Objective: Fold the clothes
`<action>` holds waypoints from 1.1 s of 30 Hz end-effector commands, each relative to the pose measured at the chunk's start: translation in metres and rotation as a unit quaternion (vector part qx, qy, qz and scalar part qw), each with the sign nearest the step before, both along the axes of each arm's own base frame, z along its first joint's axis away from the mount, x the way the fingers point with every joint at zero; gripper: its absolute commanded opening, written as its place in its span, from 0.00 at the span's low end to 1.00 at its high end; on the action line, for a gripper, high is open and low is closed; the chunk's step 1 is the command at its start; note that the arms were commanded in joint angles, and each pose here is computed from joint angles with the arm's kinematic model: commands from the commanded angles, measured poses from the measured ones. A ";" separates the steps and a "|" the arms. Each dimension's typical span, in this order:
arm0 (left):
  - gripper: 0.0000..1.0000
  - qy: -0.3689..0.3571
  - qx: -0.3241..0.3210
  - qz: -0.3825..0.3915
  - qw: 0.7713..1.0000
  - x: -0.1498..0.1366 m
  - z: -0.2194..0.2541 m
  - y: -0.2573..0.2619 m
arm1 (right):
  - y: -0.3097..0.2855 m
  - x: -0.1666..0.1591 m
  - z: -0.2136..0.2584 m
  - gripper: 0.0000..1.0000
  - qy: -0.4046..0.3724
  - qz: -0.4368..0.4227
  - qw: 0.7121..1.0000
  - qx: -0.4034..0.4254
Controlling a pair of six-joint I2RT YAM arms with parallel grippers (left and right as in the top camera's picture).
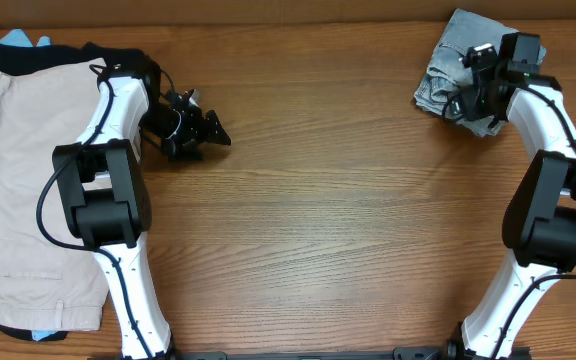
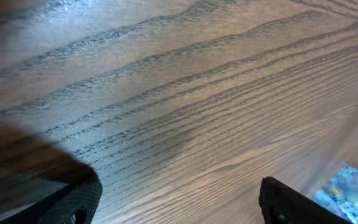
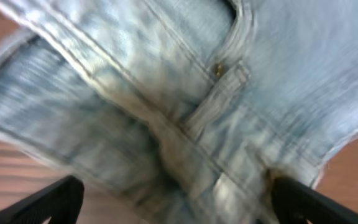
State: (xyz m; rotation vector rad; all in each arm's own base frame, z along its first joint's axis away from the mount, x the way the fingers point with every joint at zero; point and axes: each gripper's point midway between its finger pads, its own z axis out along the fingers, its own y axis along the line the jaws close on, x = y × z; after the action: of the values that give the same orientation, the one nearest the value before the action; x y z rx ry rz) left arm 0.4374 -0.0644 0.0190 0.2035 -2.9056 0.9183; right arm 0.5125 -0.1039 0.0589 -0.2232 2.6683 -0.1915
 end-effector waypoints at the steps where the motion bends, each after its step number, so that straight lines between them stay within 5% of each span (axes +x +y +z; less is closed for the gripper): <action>1: 0.86 0.032 0.044 -0.014 0.998 -0.012 -0.039 0.005 | 0.010 0.000 0.059 1.00 -0.050 -0.190 0.973 0.124; 6: 0.86 0.031 0.044 -0.016 0.998 -0.011 -0.039 0.004 | 0.030 -0.029 0.077 1.00 -0.005 -0.289 0.927 0.238; 10: 0.86 0.030 0.046 -0.017 0.998 -0.011 -0.039 0.004 | 0.033 -0.057 0.067 1.00 0.048 -0.489 0.815 0.308; 16: 0.86 0.029 0.046 -0.020 0.998 -0.011 -0.039 0.005 | 0.046 -0.064 0.029 1.00 0.053 -0.635 0.691 0.341; 28: 0.86 0.033 0.073 -0.023 0.997 -0.013 -0.044 0.013 | 0.037 0.000 0.024 1.00 -0.111 -0.599 0.698 0.376; 33: 0.86 0.031 0.081 -0.025 0.996 -0.013 -0.045 0.014 | 0.035 -0.009 0.017 1.00 -0.096 -0.609 0.697 0.365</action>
State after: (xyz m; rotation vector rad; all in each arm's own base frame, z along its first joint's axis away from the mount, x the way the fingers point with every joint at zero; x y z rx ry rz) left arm 0.4369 -0.0648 0.0177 0.1779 -2.9272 0.8630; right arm 0.5114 -0.0626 0.0786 1.6649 2.0059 0.4792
